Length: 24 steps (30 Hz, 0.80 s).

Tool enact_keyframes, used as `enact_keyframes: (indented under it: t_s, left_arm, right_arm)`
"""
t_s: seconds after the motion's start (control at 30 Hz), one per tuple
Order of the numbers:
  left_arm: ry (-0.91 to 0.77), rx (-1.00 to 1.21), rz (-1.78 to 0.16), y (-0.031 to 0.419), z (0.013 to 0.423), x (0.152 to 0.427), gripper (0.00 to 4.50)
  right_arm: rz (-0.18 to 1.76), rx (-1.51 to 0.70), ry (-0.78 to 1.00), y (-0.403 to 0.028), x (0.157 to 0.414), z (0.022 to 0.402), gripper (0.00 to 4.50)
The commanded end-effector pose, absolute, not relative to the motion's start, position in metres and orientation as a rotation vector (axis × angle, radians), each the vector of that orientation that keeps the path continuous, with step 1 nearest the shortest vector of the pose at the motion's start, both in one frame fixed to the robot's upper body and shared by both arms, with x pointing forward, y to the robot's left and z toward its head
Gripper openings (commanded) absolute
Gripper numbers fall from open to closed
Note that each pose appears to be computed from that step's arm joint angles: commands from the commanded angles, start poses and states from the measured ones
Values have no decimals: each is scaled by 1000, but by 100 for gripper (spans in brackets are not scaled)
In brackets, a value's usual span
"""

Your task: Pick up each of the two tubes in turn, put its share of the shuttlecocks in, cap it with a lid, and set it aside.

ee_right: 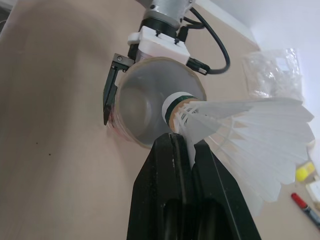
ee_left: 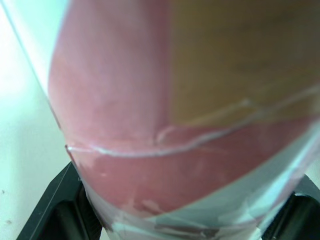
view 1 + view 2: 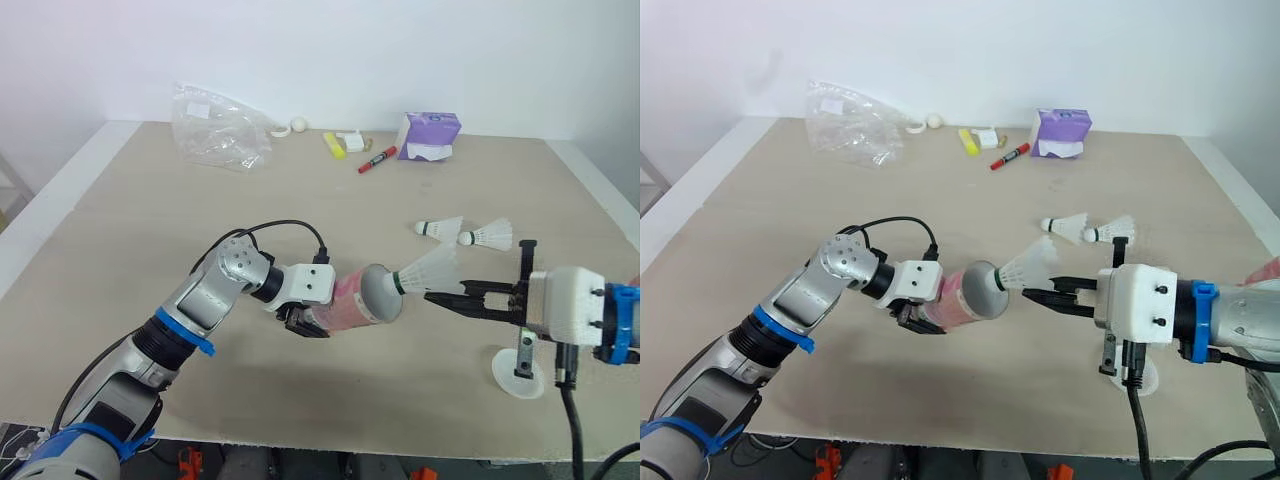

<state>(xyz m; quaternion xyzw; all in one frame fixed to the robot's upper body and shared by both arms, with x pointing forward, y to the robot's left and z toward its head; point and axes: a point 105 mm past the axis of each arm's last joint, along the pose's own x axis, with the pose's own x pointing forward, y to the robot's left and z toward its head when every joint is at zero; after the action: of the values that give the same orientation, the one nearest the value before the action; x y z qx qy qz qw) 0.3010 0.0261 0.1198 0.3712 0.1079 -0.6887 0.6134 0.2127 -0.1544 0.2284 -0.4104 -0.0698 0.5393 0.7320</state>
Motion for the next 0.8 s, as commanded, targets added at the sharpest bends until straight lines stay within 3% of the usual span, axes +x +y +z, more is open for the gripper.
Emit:
enact_keyframes:
  t_s: [0.03,0.13,0.3,0.37,0.53,0.7,0.8]
  left_arm:
    - [315,857,-1588,29,106,299,337]
    - [318,856,-1585,30,105,298,337]
    - [321,854,-1586,30,105,297,337]
    - [321,853,-1588,29,105,296,337]
    - [314,848,-1597,25,105,296,337]
    - [310,844,-1604,22,106,294,337]
    - [312,844,-1602,23,106,294,337]
  right_arm:
    - [1210,-941,-185,-145,211,229,36]
    - [1217,-899,-180,-143,210,230,133]
    - [1170,-786,-183,-147,214,239,380]
    - [1123,-717,-189,-151,219,244,447]
    - [772,-346,-105,-214,262,241,447]
    - [435,-314,5,-281,303,208,447]
    - [338,-337,36,-298,320,197,447]
